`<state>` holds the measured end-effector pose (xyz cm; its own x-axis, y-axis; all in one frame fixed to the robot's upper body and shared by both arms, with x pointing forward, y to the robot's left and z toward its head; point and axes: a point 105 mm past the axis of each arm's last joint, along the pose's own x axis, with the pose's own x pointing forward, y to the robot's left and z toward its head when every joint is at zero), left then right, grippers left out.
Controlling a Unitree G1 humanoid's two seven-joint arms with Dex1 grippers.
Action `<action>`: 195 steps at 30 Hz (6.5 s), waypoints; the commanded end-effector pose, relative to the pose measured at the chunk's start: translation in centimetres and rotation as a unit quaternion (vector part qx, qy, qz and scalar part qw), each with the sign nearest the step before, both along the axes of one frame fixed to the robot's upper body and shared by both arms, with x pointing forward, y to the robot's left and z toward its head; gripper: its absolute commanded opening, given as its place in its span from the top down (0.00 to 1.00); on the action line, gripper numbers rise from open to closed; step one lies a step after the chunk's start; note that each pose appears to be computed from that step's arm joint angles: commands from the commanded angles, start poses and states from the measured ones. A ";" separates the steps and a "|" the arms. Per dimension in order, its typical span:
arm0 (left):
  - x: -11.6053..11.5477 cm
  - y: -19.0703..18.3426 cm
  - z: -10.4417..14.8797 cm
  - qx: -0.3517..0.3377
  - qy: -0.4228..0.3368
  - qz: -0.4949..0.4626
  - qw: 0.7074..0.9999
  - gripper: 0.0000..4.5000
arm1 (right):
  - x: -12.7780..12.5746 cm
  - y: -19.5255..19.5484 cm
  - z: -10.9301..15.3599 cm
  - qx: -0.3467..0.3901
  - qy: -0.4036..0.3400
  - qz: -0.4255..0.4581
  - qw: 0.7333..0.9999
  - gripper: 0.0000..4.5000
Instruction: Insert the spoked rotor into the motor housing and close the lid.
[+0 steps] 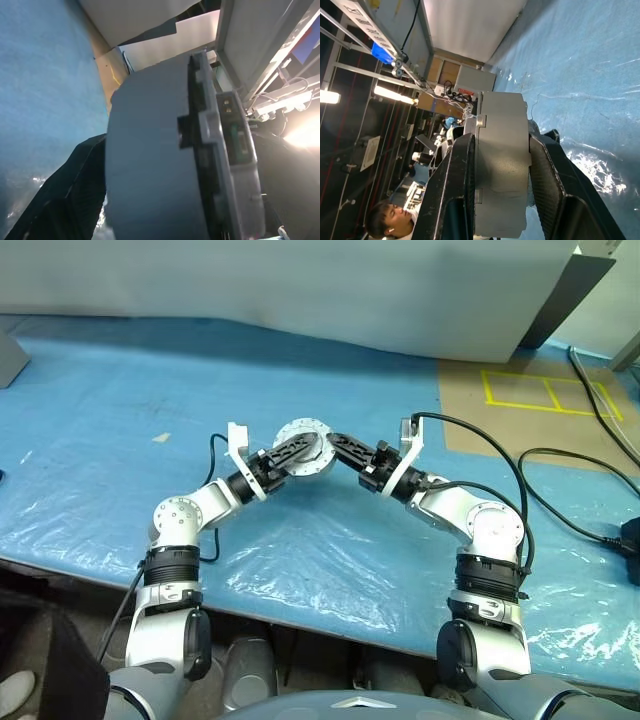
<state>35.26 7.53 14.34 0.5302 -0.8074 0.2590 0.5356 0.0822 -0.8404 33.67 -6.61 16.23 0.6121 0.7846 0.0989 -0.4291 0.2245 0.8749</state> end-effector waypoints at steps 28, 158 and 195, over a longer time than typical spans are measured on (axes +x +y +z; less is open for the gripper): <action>0.8 -0.1 0.4 0.051 -0.063 0.048 0.996 0.01 | -0.5 0.4 1.8 0.011 -0.043 0.009 0.999 0.73; 5.8 15.1 6.0 0.160 -0.133 0.220 0.953 0.44 | 1.3 0.9 0.5 -0.006 -0.015 -0.016 1.000 0.28; 10.6 3.7 -4.2 0.633 -0.212 0.252 0.700 0.44 | 1.4 0.2 -2.8 -0.108 -0.021 -0.067 0.992 0.28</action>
